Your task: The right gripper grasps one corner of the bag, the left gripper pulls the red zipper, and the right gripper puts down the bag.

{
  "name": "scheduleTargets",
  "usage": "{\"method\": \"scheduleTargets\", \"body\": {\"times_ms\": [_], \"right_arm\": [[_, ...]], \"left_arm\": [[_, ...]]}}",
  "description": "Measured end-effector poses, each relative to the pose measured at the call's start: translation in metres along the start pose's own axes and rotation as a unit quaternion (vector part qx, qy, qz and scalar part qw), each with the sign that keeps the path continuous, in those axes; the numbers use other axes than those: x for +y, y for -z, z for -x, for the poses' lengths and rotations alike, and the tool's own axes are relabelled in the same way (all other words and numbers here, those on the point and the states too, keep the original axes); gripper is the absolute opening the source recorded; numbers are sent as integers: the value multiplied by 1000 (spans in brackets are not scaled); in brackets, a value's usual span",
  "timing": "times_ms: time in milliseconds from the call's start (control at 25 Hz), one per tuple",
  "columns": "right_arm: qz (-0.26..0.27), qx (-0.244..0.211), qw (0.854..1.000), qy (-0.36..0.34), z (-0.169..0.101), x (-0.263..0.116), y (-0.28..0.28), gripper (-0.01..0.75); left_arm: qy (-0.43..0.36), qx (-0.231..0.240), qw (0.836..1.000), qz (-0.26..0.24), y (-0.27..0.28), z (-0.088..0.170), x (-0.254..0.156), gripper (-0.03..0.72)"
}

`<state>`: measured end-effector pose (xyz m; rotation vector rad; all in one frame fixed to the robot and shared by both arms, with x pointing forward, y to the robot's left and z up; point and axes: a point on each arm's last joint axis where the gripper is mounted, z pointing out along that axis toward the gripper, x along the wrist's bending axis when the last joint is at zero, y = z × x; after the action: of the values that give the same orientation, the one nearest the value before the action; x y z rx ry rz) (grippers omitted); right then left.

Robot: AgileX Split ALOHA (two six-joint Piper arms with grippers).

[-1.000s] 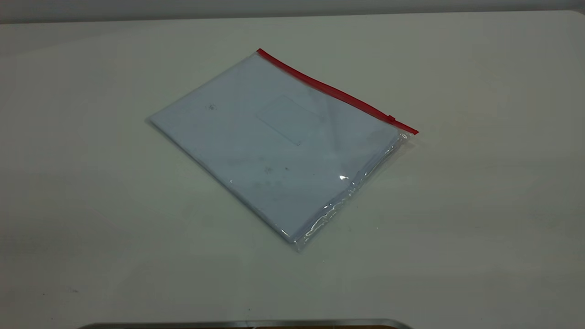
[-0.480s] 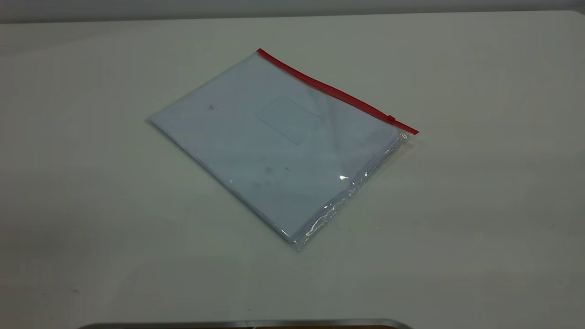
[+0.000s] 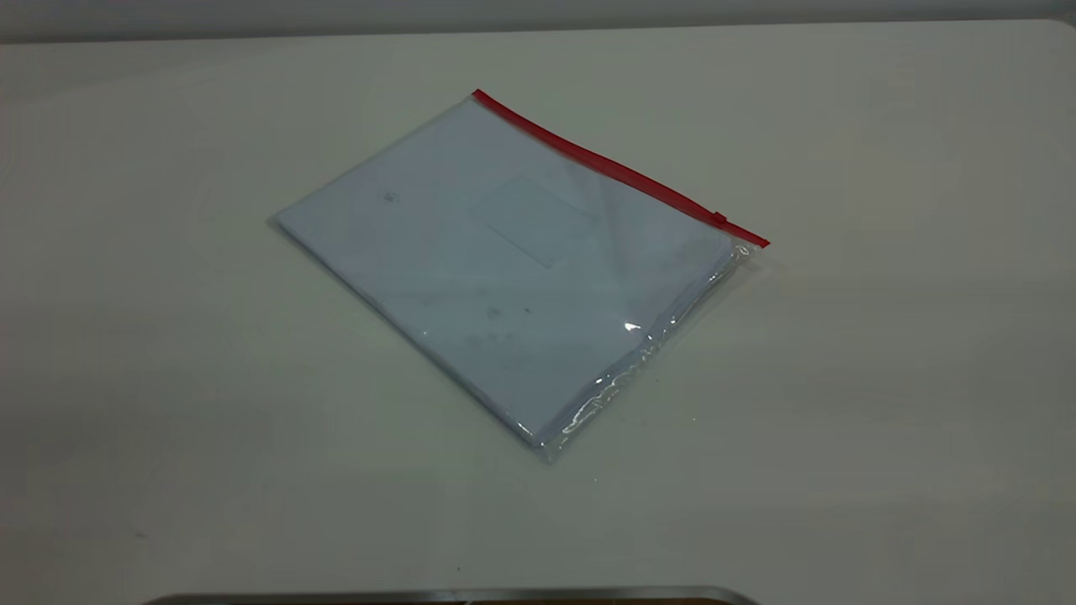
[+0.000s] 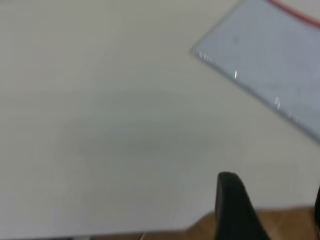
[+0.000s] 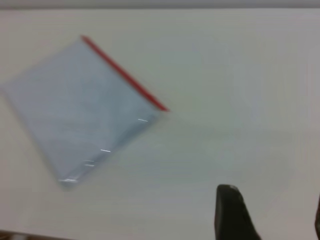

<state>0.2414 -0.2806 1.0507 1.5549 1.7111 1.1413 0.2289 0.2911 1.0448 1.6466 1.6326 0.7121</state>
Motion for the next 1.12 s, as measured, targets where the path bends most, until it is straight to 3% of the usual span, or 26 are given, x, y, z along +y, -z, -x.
{"method": "scheduleTargets", "body": {"times_ms": [320,560,880,1120], "right_arm": [[-94,55,994,19,3,43,-76,524],[-149,99,983,-28,10,52,-154,534],[-230,114,963,-87,33,21,-279,535],[-256,166,943,-129,43,-18,-365,535]], "left_arm": [[0,1,1000,-29,-45,-2,84,449],[-23,-29,999,-38,-111,-3,130,520],[-37,-76,994,-75,-185,-2,157,546],[-43,-93,991,-87,-214,-2,171,546]]}}
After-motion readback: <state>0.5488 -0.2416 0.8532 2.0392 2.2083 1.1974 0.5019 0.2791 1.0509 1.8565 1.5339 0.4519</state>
